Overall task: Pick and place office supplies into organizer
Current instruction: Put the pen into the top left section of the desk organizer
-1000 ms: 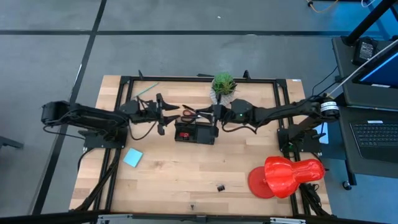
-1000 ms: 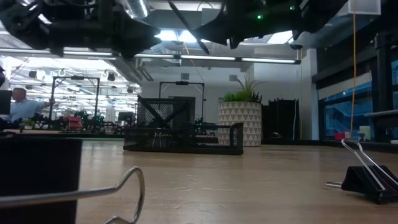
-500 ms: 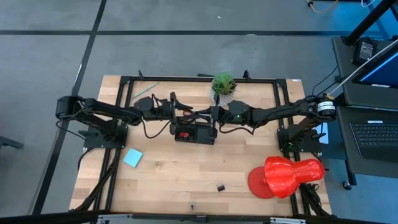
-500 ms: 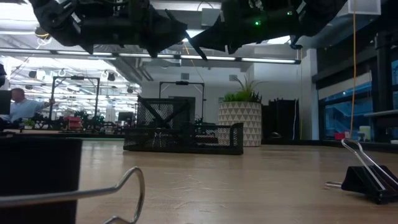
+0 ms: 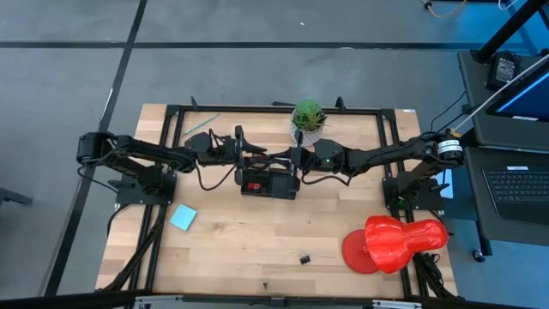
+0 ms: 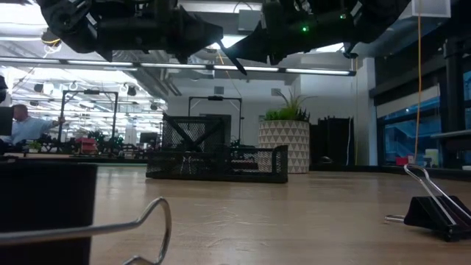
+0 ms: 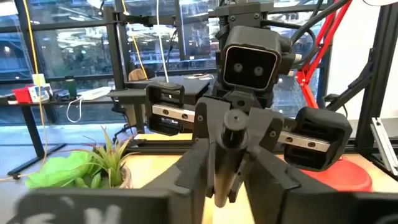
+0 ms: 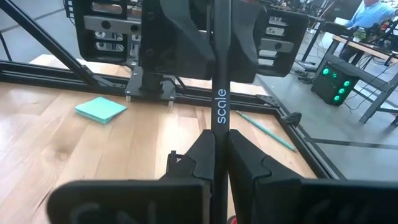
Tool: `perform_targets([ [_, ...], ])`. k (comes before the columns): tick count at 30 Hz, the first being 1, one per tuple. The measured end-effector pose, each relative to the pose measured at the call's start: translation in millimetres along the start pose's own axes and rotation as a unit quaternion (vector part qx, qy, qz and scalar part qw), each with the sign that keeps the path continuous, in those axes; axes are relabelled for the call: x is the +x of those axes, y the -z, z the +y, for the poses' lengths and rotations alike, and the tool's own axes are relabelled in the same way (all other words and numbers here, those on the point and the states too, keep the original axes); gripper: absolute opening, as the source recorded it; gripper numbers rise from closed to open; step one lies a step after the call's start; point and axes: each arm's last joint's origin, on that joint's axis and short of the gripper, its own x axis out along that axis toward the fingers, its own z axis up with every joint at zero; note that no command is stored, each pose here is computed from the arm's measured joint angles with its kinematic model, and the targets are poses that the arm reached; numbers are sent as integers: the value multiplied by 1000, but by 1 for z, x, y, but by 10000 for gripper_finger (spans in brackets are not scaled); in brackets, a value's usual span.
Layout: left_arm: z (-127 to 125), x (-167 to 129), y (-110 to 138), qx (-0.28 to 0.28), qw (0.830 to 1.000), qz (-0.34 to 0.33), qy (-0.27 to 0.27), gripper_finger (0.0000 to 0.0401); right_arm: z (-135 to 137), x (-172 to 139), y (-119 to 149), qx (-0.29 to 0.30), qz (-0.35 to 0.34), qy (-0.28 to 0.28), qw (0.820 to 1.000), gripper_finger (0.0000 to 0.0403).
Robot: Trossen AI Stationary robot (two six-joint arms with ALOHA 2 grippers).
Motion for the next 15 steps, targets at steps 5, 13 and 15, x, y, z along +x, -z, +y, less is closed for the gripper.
perform_targets([
  [5,0,0,0,23,1000,0,-1,32,0,0,0,0,2,0,1000,24],
  [13,0,0,0,24,1000,0,1,29,0,0,1,2,5,-1,1000,51],
  [15,0,0,0,24,1000,1,0,29,0,0,2,3,11,-2,1000,70],
])
